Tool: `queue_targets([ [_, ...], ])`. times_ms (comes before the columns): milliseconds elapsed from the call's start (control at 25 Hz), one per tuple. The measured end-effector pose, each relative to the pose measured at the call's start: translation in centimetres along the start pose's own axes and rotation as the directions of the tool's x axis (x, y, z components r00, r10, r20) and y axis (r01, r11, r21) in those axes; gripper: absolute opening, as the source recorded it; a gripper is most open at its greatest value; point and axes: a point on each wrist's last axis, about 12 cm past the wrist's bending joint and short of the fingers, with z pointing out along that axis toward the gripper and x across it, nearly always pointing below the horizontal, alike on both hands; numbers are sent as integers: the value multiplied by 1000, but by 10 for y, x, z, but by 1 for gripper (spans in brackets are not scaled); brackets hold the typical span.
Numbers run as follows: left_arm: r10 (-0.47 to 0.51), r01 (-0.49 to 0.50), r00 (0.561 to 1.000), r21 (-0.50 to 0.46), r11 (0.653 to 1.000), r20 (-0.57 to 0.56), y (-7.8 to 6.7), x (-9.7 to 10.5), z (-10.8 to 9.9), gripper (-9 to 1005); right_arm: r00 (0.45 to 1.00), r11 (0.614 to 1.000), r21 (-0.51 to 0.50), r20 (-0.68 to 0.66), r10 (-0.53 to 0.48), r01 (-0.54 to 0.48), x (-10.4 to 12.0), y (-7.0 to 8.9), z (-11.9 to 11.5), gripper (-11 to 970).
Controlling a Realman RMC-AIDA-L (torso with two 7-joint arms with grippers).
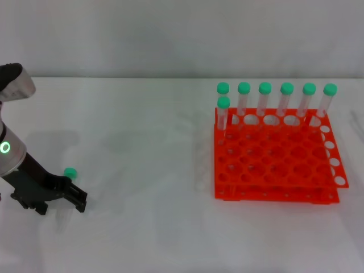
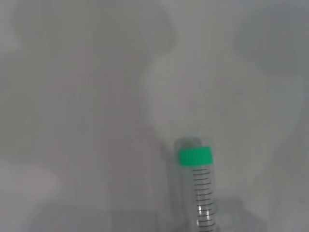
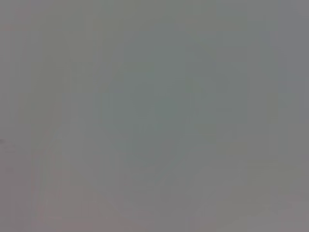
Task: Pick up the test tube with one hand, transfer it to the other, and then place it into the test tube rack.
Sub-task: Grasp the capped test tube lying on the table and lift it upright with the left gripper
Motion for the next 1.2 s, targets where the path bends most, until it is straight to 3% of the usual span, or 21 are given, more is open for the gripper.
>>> queue_targets([
  [960, -58, 57, 998, -15, 998, -37, 8, 3, 3, 852, 1000, 1000, 5, -4, 0, 0, 1, -2, -3, 819],
  [1200, -51, 51, 997, -15, 999, -51, 6, 3, 2, 652, 1000, 1000, 7, -3, 0, 0, 1, -2, -5, 819],
])
